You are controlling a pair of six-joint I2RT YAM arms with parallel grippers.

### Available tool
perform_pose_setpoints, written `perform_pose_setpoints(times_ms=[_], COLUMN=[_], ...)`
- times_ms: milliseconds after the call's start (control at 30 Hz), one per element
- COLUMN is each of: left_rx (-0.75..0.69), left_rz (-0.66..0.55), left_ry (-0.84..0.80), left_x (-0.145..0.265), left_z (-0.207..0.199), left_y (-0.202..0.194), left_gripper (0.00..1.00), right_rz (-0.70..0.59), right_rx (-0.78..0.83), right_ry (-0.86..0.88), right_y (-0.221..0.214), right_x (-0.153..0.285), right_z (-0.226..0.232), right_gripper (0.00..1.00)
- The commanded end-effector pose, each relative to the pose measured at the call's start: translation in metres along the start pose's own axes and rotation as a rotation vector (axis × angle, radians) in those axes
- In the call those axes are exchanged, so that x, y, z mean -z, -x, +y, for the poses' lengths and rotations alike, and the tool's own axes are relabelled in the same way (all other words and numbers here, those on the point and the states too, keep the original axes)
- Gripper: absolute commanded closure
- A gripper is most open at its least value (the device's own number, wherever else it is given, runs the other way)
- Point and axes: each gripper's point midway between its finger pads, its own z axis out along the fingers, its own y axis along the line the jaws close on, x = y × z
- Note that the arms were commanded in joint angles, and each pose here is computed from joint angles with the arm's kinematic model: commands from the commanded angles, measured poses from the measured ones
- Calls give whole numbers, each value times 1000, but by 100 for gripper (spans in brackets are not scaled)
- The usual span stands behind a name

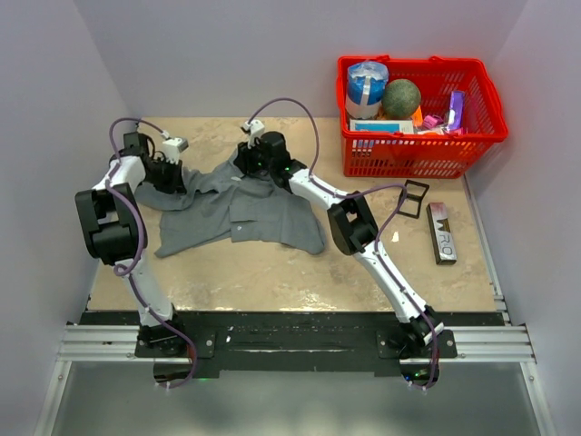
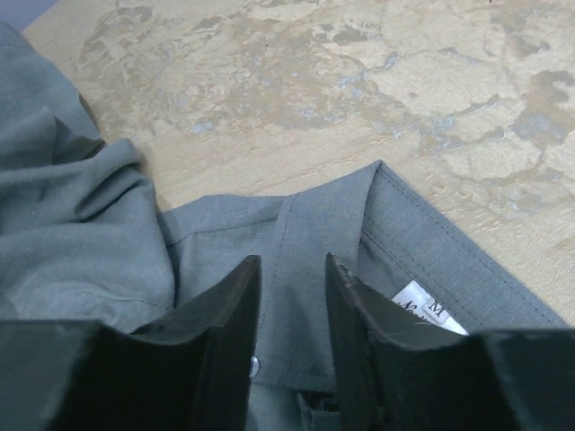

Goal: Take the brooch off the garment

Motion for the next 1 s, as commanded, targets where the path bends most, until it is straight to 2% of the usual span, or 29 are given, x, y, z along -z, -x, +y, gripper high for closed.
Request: perform_pose_setpoints(times_ms=[0,133,167,200,267,367,400,500,633,667,700,733,767,800,833,900,933,967], left_rx=[-46,-72,-88,-78,-97,-112,-118,-150,-192,-194,-198,-204,-235,-245,-243,-256,-242,-260], left_rz=[-104,-168,-203,-221,-272,-334,-351,-400,-434,-423,-423,-412,-417,-411,-394,-376,-343,-333], left_ry=[-16,9,34,45,75,126,142,218,280,274,269,223,200,175,138,135,135,147], left_x=[22,45,57,63,81,108,117,145,174,176,181,180,186,187,188,192,189,191], left_z=[-3,-10,-11,-12,-15,-17,-18,-16,-18,-22,-25,-36,-45,-52,-62,-68,-68,-68], left_y=[34,54,65,71,87,110,117,135,149,147,146,143,141,138,131,124,112,108], left_gripper=[100,100,100,100,100,100,100,100,100,100,100,100,100,100,100,100,100,100], right_rz=[-53,-42,-39,-36,-30,-80,-136,-233,-310,-287,-255,-225,-175,-135,-98,-3,40,85], right_rx=[45,51,54,55,58,56,71,86,124,138,179,198,196,267,287,343,353,359], right_ry=[-6,-10,-15,-20,-19,-16,-6,11,39,42,31,25,9,-15,-18,-14,-14,-20], right_y=[35,34,35,35,37,65,97,156,205,197,187,175,153,138,123,87,74,60], right_x=[4,5,5,6,10,22,32,55,83,82,81,78,74,71,70,69,71,74], right_z=[7,6,5,3,-2,-10,-5,-5,-8,-10,-15,-18,-26,-34,-39,-46,-49,-52], right_gripper=[65,74,94,100,100,100,100,100,100,97,85,62,54,52,53,63,72,75])
